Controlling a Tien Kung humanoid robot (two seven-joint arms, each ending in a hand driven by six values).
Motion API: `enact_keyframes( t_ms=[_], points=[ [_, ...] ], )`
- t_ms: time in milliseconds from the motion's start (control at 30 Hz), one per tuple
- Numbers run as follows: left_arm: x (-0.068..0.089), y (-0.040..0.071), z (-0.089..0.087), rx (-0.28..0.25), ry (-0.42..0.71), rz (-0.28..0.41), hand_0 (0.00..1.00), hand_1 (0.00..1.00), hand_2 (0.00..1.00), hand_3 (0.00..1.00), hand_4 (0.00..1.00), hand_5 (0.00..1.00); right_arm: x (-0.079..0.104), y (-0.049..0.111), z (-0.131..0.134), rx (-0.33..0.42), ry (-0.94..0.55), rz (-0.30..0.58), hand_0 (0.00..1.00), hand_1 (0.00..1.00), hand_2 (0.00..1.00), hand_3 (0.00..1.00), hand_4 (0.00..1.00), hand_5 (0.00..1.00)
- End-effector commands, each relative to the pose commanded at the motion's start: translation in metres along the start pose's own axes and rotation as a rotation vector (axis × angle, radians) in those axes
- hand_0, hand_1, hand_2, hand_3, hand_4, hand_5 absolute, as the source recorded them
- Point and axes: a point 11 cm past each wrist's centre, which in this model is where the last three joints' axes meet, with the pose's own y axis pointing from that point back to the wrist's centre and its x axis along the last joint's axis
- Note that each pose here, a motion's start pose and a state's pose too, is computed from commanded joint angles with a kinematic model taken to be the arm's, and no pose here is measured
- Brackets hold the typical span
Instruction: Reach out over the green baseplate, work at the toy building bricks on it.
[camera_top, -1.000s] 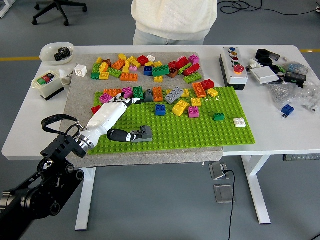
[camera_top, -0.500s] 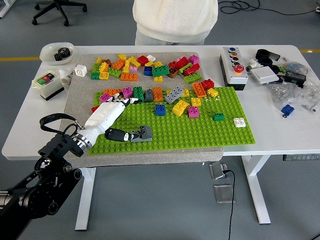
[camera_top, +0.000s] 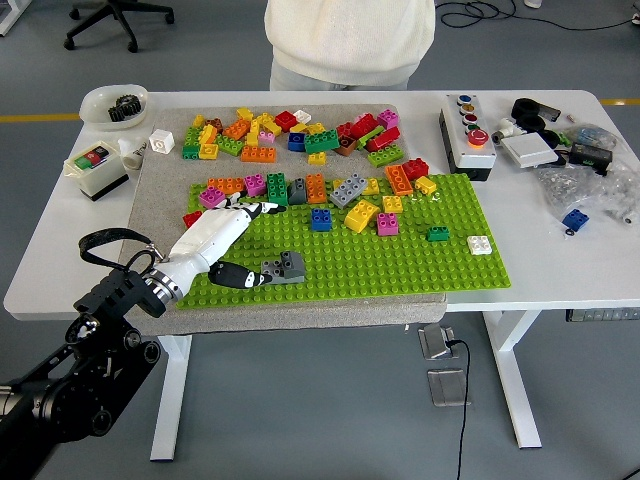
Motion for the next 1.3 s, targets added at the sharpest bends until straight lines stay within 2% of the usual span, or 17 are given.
enact_keyframes(
  t_ms=[533, 567, 733, 767, 1300],
  points=[
    [0.0, -0.002, 0.011, -0.012, 0.039, -0.019, 0.998, 0.851, 0.851, 0.856, 0.998, 0.045, -0.001, 0.0, 0.001, -0.002, 0.004, -0.001, 0.736, 0.614, 0.631, 0.535, 0.761, 0.497],
    [-0.001, -0.002, 0.011, -0.013, 0.04, -0.019, 0.998, 0.851, 0.851, 0.858, 0.998, 0.118, -0.001, 0.0, 0.001, -0.003, 0.004, -0.001, 0.736, 0.614, 0.631, 0.534, 0.761, 0.497],
    [-0.002, -0.004, 0.012, -0.007, 0.041, -0.017, 0.998, 0.851, 0.851, 0.858, 0.998, 0.118, 0.0, 0.0, 0.001, -0.001, 0.006, -0.001, 0.736, 0.614, 0.631, 0.534, 0.761, 0.497],
    [-0.002, -0.005, 0.011, -0.006, 0.041, -0.015, 0.998, 0.853, 0.852, 0.858, 0.998, 0.189, 0.0, 0.0, 0.001, -0.001, 0.006, -0.001, 0.736, 0.614, 0.631, 0.535, 0.761, 0.497],
    [0.0, -0.014, 0.015, -0.004, 0.04, 0.005, 0.998, 0.854, 0.852, 0.859, 0.998, 0.188, 0.0, 0.0, -0.001, 0.001, 0.007, 0.0, 0.737, 0.615, 0.632, 0.535, 0.761, 0.497]
  ],
)
